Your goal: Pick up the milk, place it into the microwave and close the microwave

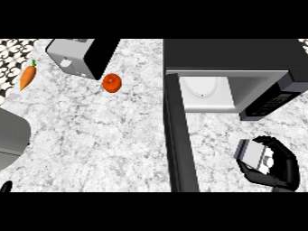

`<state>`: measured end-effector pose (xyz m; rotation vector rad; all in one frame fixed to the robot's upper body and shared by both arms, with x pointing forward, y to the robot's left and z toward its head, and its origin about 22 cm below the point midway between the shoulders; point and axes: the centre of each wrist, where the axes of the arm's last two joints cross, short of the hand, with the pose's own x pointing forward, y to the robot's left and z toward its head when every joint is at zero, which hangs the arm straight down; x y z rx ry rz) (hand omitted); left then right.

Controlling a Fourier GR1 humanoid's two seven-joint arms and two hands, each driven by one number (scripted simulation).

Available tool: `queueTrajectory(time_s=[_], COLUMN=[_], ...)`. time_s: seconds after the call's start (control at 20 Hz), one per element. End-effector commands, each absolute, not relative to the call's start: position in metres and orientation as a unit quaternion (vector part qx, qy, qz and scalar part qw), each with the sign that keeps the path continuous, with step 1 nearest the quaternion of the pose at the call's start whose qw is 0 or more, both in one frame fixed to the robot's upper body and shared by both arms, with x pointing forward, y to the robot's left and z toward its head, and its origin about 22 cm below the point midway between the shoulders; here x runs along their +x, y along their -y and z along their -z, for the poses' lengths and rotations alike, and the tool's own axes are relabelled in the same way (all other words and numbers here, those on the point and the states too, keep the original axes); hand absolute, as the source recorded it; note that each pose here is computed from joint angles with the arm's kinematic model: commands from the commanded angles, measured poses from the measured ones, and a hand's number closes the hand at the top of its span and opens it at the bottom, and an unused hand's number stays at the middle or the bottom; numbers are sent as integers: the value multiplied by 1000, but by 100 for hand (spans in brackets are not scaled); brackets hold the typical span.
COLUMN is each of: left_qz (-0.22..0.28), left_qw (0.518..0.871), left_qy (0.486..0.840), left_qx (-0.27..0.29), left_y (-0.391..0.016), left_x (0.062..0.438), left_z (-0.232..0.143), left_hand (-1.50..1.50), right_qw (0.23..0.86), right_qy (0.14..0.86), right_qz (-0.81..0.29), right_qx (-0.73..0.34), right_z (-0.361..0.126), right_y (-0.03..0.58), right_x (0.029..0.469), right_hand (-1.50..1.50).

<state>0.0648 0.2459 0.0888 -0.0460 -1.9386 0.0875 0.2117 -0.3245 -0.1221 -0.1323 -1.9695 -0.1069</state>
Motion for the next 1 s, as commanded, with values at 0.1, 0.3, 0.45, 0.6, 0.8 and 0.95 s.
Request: queueTrajectory(time_s=[0.1,0.3,0.45,0.6,0.8,0.95], left_qz=[-44,-51,-51,-51,-47,-48], left_qw=[566,562,562,567,566,575], left_qy=[823,826,825,822,822,816], left_qx=[-31,-20,-22,-25,-28,-27], left_y=[-243,-244,-261,-248,-254,-258], left_x=[57,65,58,52,61,51], left_z=[-90,-85,-75,-86,-68,-71], left_hand=[-150,-150,-150,-150,-150,-150], right_qw=[533,534,531,520,516,524], right_qy=[846,843,844,852,855,849], right_qz=[9,-3,-6,-39,-53,-59], right_qx=[18,65,70,43,13,-7], right_z=[88,72,58,29,21,-10], right_y=[363,352,321,310,287,291], right_x=[229,221,234,221,247,278], right_hand=[150,150,150,150,150,150])
